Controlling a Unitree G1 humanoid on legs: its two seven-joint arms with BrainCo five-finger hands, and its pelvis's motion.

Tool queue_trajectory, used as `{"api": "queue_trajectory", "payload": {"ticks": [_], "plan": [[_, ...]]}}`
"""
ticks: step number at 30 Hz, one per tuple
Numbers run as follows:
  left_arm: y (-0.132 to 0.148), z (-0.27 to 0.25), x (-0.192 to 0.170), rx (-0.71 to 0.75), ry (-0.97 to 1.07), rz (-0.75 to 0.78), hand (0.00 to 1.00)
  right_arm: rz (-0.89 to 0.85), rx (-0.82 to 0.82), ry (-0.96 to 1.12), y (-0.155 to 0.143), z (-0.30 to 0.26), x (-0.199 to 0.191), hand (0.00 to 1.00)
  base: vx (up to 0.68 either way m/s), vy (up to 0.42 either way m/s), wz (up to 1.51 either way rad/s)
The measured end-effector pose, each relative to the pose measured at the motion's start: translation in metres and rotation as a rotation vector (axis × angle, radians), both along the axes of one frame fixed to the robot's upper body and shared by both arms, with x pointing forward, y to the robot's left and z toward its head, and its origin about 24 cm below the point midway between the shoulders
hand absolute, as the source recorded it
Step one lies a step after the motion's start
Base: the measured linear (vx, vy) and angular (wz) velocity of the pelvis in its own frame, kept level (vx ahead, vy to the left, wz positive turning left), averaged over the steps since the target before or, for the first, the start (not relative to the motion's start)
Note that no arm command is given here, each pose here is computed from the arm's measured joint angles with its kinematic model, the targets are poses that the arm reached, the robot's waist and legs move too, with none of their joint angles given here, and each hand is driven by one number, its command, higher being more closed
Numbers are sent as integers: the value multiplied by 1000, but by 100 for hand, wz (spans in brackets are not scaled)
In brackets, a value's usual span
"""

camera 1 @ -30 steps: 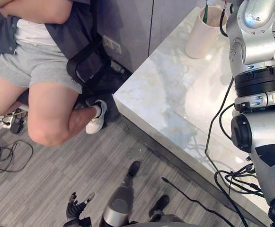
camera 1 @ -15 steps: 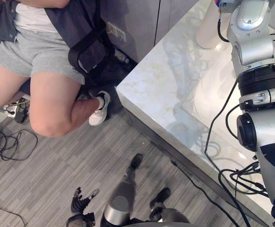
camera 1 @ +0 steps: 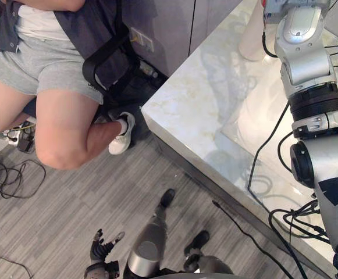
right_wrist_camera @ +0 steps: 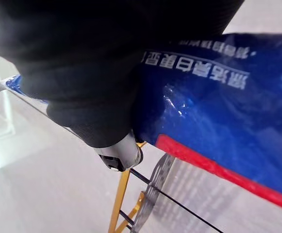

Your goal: Organize washtable

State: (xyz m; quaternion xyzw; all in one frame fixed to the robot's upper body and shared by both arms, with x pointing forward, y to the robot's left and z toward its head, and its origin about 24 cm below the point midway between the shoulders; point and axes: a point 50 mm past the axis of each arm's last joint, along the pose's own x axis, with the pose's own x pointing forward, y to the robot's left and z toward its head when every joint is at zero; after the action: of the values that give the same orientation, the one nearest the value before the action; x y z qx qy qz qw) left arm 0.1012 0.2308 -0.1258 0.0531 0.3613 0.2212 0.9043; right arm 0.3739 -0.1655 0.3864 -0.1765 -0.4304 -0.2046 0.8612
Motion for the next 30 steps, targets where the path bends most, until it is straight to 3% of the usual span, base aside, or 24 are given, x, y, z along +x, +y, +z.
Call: {"api": "queue_trajectory", "payload": {"ticks": [18, 30], "plan": [[0, -1, -1, -1, 8, 2, 0, -30, 25, 68, -11, -35, 7, 0, -15, 25, -3], [2, -2, -4, -1, 21, 8, 0, 0, -3, -60, -8, -31, -15, 0, -9, 8, 0]]}}
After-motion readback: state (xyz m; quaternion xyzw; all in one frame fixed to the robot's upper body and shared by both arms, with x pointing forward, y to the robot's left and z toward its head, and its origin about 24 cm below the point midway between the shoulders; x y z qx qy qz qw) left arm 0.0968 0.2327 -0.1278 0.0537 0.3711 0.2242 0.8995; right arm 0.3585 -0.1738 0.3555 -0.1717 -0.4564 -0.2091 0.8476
